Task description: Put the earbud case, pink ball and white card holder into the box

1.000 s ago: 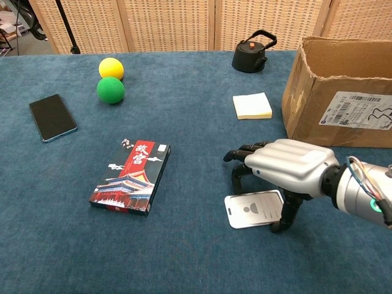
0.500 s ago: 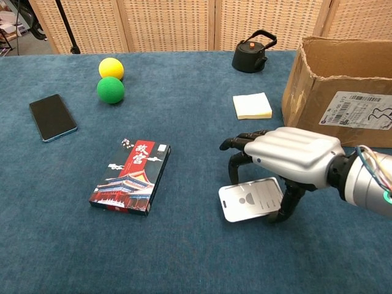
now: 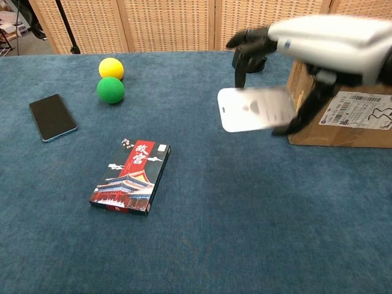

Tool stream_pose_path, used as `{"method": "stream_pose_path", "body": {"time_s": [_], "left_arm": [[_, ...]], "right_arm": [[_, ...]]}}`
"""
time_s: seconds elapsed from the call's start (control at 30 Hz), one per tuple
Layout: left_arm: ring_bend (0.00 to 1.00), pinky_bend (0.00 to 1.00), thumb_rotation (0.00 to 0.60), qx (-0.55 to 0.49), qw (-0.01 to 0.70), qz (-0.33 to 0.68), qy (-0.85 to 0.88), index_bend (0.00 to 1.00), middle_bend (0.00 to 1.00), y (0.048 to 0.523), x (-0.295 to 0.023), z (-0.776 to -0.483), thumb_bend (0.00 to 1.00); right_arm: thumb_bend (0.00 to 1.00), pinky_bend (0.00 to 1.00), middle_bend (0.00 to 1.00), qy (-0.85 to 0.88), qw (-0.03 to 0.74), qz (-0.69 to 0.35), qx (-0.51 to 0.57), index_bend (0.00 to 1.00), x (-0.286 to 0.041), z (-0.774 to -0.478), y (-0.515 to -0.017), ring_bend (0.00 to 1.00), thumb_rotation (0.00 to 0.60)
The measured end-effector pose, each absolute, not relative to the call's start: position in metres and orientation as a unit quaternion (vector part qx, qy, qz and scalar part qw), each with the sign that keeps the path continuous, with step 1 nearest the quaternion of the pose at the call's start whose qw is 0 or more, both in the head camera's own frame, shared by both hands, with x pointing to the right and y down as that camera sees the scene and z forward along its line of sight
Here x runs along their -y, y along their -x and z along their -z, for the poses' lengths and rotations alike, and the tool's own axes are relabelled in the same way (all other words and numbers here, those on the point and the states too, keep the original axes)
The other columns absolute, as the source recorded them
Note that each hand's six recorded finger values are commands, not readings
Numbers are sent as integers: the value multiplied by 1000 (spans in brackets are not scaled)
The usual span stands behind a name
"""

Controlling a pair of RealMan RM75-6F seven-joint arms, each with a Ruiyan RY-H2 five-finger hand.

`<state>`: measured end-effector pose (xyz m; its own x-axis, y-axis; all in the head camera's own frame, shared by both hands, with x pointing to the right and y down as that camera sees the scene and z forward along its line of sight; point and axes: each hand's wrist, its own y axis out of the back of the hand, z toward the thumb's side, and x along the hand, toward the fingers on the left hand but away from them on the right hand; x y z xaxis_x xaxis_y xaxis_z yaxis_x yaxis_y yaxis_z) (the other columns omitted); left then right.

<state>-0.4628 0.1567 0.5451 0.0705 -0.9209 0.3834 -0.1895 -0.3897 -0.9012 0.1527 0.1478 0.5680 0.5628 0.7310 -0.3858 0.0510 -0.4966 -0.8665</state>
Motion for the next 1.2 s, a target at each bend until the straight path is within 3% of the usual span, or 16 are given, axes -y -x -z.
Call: {"method": "stream_pose_path", "body": {"time_s": [0.13,0.23,0.53,0.83,1.07,1.2], "left_arm": [[0,0,600,-429,346,528,646,0,0,462,-157,-545,0],[0,0,600,-429,346,529,646,0,0,462,-157,-545,0],[0,0,600,-431,344,530,644,0,0,463,-157,-545,0],[0,0,600,-431,345,531,643,0,0,463,-157,-544,0],[0,0,600,-430,344,532,643,0,0,463,-157,-545,0],[0,0,600,-431,344,532,643,0,0,463,-157,-544,0]], "right_arm": [[215,76,57,732,452,-397,320,453,-93,-527,-173,0,600],[234,76,57,720,443,-410,341,453,-73,-518,-182,0,600],[234,76,58,685,414,-484,353,457,-29,-544,-223,0,600],[234,76,58,678,390,-527,332,457,-29,-584,-251,0,600],[223,76,58,681,382,-532,328,453,-36,-595,-260,0,600],[182,76,47,678,385,-538,321,330,-38,-598,-267,0,600]]}}
